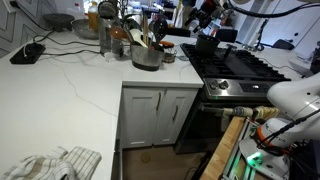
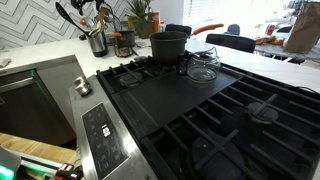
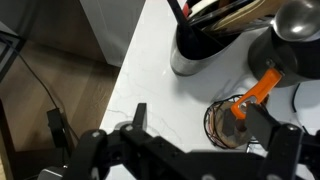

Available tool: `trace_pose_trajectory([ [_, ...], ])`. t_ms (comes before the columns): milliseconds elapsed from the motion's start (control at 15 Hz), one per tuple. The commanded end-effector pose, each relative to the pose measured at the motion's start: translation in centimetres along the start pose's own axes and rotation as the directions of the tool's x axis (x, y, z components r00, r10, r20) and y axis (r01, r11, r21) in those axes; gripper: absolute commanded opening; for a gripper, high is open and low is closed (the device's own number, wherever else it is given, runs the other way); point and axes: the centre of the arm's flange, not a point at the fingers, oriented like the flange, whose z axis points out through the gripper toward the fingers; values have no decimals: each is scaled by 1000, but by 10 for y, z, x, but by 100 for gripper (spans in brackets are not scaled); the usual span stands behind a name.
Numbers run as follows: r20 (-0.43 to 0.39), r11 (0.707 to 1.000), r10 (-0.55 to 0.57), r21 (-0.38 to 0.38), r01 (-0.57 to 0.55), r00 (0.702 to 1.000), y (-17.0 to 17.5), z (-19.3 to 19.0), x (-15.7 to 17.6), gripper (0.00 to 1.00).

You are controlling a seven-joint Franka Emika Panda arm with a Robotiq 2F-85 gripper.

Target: Pick up one silver utensil from the utensil holder and put it on the kitchen counter

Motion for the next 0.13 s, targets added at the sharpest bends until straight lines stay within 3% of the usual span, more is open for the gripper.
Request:
trace_pose_trajectory([
  [0, 0, 1000, 1, 0, -1, 1000, 0, 0, 0, 100],
  [67, 0, 1000, 1, 0, -1, 1000, 0, 0, 0, 100],
])
